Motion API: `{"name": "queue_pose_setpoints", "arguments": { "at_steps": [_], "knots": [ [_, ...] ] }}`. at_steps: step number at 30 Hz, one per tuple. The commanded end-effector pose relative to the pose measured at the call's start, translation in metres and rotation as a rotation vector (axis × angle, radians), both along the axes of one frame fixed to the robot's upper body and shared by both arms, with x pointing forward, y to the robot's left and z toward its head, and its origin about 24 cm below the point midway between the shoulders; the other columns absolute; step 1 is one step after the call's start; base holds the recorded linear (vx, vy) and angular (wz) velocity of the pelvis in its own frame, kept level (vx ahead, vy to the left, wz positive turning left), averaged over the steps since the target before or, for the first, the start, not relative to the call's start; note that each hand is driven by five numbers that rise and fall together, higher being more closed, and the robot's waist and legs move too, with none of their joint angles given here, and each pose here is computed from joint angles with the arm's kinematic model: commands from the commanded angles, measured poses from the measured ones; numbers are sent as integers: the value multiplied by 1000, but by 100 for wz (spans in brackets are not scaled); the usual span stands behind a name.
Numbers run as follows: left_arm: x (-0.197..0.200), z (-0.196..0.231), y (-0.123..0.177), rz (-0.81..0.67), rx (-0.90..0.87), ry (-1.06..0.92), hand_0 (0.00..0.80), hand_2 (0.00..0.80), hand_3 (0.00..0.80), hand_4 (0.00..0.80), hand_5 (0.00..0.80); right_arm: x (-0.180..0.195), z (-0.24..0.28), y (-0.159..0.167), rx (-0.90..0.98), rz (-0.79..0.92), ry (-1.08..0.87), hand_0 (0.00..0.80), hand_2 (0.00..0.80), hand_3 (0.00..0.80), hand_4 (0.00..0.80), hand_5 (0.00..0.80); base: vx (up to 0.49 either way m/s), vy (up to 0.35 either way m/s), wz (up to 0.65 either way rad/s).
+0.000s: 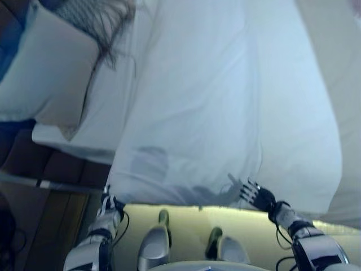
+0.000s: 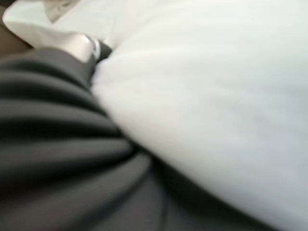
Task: Make the bed neatly
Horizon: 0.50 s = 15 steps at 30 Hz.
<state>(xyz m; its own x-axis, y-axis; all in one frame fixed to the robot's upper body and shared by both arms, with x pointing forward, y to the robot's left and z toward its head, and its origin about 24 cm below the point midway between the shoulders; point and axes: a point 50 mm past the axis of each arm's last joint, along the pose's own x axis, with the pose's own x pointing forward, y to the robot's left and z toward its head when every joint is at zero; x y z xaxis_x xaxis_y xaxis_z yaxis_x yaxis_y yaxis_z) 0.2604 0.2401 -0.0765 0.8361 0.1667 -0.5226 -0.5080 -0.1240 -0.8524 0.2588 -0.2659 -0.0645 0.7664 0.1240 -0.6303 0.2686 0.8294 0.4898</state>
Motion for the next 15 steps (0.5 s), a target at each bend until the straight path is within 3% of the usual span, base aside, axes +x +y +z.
{"name": "queue_pose_setpoints", "arguments": {
  "at_steps": [1, 9, 15],
  "knots": [
    [-57, -12, 69, 223, 176, 157, 800, 800, 800, 800, 800, 16, 11, 12, 38, -15, -80, 0, 0, 0, 0, 0, -147, 106, 47],
    [-36, 4, 75, 243, 154, 125, 800, 800, 800, 800, 800, 39, 51, -21, -25, -21, -195, 0, 0, 0, 0, 0, -146, 119, 5],
    [-56, -10, 75, 259, 114, 178, 800, 800, 800, 800, 800, 56, 77, -26, -36, 4, -281, 0, 0, 0, 0, 0, -96, 52, 10]
  ]
}}
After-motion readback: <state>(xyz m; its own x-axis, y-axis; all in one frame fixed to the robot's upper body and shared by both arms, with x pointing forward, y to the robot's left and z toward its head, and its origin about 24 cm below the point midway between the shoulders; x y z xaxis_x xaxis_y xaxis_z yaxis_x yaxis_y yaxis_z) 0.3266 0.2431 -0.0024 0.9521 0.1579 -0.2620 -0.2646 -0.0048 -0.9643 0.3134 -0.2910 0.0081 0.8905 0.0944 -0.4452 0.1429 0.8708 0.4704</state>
